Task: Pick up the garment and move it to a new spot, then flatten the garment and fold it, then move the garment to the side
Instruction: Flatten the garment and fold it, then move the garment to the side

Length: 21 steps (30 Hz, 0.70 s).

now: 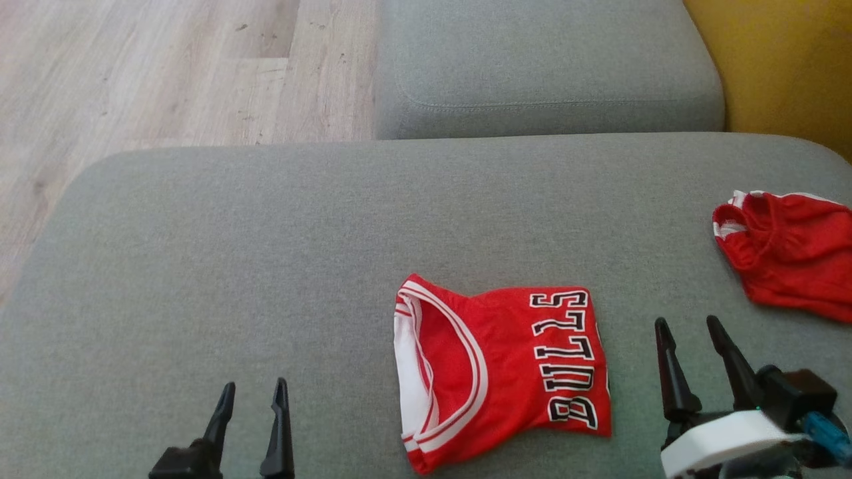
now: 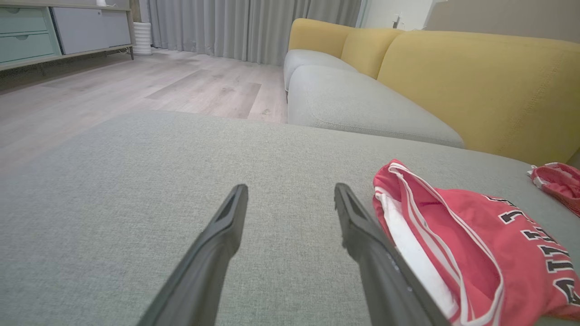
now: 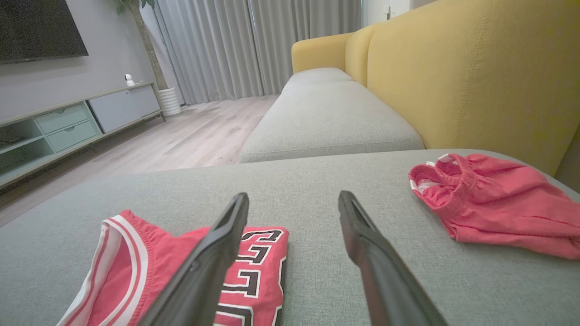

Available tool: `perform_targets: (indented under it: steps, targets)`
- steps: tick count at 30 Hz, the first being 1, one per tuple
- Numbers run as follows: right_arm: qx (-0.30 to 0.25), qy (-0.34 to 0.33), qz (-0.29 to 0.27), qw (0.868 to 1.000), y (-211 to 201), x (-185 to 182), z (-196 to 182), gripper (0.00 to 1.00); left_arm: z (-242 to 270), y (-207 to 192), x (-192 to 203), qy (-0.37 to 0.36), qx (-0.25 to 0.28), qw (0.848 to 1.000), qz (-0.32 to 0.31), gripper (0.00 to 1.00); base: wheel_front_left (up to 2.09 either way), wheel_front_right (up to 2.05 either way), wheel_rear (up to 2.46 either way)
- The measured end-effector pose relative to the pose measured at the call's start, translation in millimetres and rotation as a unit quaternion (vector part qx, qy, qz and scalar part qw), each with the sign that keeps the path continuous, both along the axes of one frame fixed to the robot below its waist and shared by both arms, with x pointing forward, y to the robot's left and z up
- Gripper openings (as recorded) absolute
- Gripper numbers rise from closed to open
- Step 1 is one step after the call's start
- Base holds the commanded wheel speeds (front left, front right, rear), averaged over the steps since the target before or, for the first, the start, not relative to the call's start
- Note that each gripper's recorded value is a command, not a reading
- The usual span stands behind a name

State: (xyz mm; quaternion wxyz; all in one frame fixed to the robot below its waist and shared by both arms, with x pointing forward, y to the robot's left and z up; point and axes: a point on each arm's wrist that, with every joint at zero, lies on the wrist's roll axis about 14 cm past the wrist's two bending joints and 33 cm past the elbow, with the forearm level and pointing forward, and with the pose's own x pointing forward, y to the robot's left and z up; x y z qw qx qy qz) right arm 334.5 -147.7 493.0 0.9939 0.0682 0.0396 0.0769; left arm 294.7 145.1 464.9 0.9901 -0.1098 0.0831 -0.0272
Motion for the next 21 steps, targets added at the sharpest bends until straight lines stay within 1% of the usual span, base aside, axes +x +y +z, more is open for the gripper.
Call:
perform_targets:
  steps: [8,21]
  targets:
    - [0.003,0.010,0.008,1.000,6.0,-0.3,-7.5,1.00,0.9,7.5,1.1,-0.003,0.004,1.000,0.011,1.00,0.00,0.00,0.00]
    - [0.005,0.017,0.013,1.000,9.0,-0.1,-11.9,1.00,-1.0,9.2,1.2,0.000,0.005,1.000,0.014,1.00,0.00,0.00,0.00]
